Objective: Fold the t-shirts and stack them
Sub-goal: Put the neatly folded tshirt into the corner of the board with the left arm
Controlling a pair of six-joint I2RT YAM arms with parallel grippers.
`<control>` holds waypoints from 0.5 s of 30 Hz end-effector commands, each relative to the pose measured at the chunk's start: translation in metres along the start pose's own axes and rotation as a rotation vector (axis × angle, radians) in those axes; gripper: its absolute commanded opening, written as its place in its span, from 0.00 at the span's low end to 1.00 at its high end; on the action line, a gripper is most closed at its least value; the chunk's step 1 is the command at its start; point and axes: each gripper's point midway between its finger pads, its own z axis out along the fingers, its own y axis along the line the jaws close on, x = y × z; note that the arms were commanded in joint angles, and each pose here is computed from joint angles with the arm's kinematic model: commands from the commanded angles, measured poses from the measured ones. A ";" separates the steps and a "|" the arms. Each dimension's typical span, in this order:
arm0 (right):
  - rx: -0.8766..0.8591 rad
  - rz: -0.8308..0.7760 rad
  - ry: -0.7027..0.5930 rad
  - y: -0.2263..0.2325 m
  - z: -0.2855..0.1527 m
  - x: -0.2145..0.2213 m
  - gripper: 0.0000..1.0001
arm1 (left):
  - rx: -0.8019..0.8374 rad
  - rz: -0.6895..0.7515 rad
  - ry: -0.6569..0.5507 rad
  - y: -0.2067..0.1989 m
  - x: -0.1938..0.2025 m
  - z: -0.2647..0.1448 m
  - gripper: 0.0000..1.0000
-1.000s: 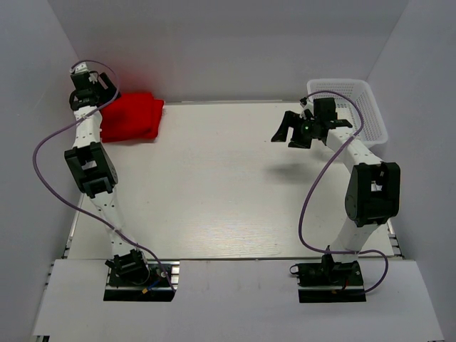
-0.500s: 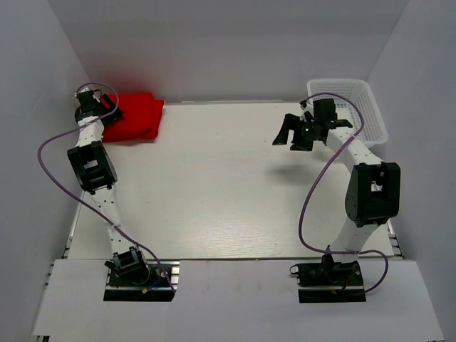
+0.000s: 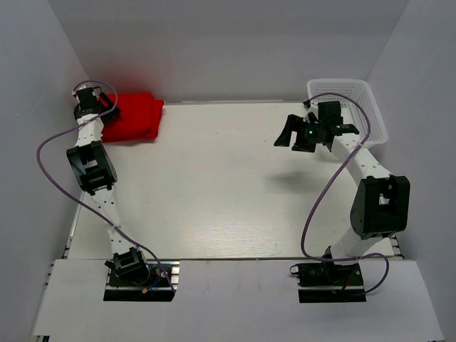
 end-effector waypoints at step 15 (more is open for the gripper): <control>-0.073 -0.068 -0.062 0.017 -0.021 0.006 0.90 | 0.237 0.132 -0.167 -0.073 -0.080 -0.110 1.00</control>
